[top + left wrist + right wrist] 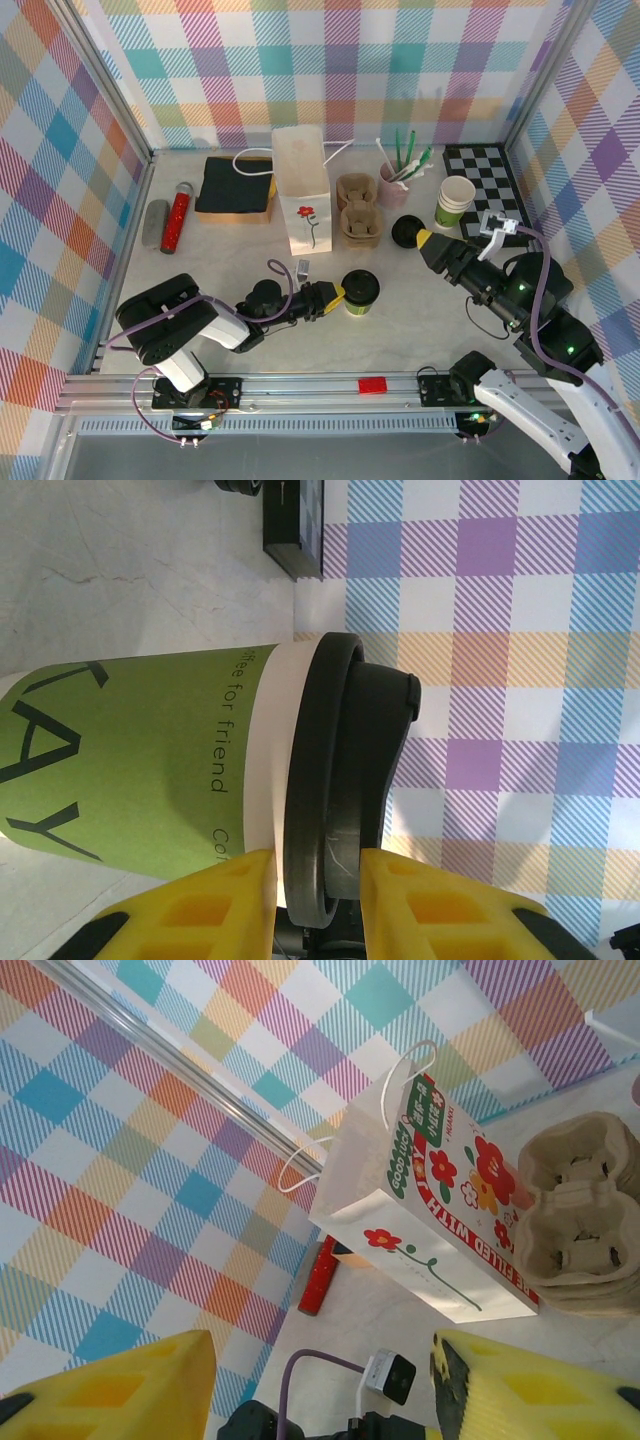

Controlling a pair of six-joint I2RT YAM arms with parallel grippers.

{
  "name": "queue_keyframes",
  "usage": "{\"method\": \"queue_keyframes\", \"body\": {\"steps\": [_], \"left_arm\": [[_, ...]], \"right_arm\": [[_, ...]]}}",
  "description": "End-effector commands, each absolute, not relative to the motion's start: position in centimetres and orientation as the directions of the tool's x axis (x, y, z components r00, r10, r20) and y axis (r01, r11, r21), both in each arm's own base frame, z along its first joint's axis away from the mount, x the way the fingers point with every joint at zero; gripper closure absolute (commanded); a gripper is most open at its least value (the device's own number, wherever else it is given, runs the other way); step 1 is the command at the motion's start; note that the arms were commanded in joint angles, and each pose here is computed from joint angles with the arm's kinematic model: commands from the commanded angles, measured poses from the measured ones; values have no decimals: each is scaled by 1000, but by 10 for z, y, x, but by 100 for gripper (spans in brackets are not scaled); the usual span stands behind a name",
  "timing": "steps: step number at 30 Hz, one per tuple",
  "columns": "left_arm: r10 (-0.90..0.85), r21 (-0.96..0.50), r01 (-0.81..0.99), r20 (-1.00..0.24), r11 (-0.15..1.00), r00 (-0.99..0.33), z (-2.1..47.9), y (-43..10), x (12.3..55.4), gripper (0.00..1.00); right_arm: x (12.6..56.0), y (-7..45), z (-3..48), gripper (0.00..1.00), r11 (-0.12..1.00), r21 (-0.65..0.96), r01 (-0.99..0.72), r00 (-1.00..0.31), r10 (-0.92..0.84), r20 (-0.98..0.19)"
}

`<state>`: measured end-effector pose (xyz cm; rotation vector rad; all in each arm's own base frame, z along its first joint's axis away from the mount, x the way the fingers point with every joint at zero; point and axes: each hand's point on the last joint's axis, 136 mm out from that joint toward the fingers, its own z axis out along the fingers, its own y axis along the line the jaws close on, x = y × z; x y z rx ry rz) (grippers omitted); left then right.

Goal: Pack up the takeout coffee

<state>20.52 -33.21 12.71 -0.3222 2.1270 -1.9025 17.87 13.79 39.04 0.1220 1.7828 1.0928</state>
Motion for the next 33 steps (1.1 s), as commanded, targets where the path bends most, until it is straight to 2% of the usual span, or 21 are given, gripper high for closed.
{"method": "queue_keyframes", "body": {"steps": [1, 7, 13, 16, 18, 20, 21, 26, 33], "left_arm": [[-342, -994, 66, -91, 83, -935, 141, -332, 211, 71], [-349, -994, 61, -88, 89, -933, 139, -325, 210, 60], [-353, -992, 86, -113, 89, -929, 150, -315, 207, 51], [-329, -974, 98, -162, 203, -930, 147, -311, 203, 50], [-294, -927, 136, -246, 350, -924, 149, -305, 199, 48], [-250, -819, 185, -369, 544, -895, 157, -289, 196, 45], [-231, -787, 199, -396, 584, -889, 163, -283, 196, 43], [-167, -772, 187, -354, 607, -920, 162, -285, 193, 42], [-149, -742, 160, -331, 652, -932, 142, -293, 195, 43]], "right_arm": [[181, 131, 388, 37, 624, 693, -361, -473, 518, -713], [195, 135, 346, 23, 755, 606, -252, -572, 389, -722], [200, 165, 296, 14, 812, 523, -260, -754, 168, -635], [201, 170, 270, 13, 834, 498, -238, -813, 109, -572], [201, 172, 256, 13, 838, 494, -233, -840, 83, -536], [201, 175, 240, 12, 833, 507, -222, -872, 62, -485], [202, 175, 232, 12, 833, 511, -212, -885, 58, -461], [207, 181, 195, 14, 805, 571, -163, -932, 64, -357], [208, 184, 175, 17, 795, 589, -147, -948, 57, -315]]}}
